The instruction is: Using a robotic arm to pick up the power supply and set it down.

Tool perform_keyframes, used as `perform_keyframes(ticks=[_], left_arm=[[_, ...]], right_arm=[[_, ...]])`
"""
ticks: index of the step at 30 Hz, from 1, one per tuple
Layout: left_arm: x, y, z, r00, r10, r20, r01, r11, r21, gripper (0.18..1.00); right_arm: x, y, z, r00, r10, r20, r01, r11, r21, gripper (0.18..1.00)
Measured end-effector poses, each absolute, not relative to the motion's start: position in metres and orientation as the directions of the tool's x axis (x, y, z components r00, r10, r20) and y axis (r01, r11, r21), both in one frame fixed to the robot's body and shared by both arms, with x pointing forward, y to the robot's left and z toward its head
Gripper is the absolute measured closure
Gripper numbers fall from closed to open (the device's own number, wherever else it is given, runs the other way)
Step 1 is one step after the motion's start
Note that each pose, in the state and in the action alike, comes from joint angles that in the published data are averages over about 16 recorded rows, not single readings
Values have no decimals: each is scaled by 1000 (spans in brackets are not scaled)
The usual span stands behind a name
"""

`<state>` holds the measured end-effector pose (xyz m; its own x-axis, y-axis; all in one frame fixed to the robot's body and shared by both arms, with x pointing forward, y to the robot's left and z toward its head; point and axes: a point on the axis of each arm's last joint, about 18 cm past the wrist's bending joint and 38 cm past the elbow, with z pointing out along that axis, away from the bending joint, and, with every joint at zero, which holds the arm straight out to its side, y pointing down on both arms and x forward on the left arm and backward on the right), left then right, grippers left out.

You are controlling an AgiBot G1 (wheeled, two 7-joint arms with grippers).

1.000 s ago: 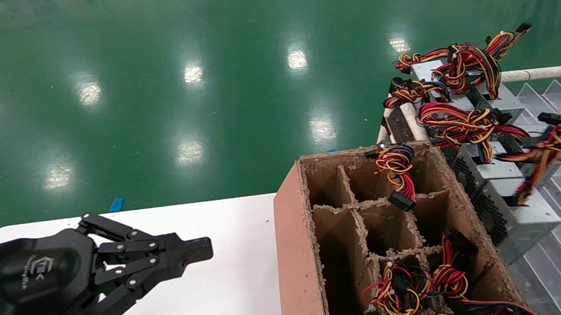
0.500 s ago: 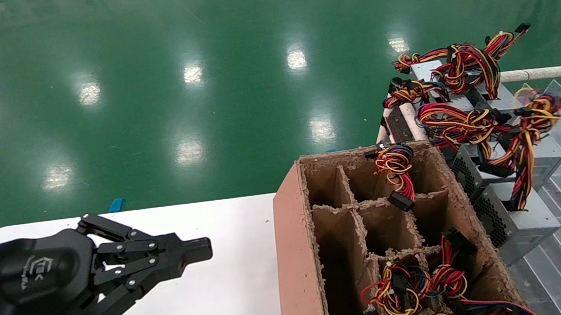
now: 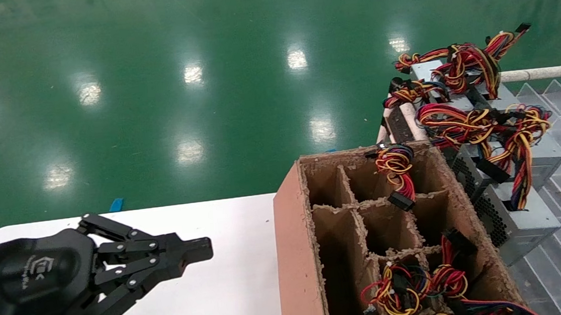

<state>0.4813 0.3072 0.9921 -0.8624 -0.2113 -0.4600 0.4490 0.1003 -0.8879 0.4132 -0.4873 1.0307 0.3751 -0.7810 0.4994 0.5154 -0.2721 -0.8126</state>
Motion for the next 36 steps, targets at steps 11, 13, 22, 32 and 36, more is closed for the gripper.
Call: perform_keyframes(ticks=[11,13,22,32,36], left_arm=[[481,307,992,-862,-211,-460,449,100,-888,993],[481,307,992,-862,-211,-460,449,100,-888,993],[481,307,992,-862,-211,-460,449,100,-888,983],[481,307,992,-862,-211,-460,449,100,-888,905],[481,307,992,-862,-211,-460,449,100,-888,844]], right_arm=[[436,-452,1017,508,-708,491,512,-211,-833,282],[439,-446,1015,531,-691,490,511,-201,-836,257],[453,-414,1008,630,-604,488,503,-161,-849,191],[465,-378,1001,724,-488,487,493,-129,-861,179],[469,-364,999,757,-436,487,488,-120,-865,179]])
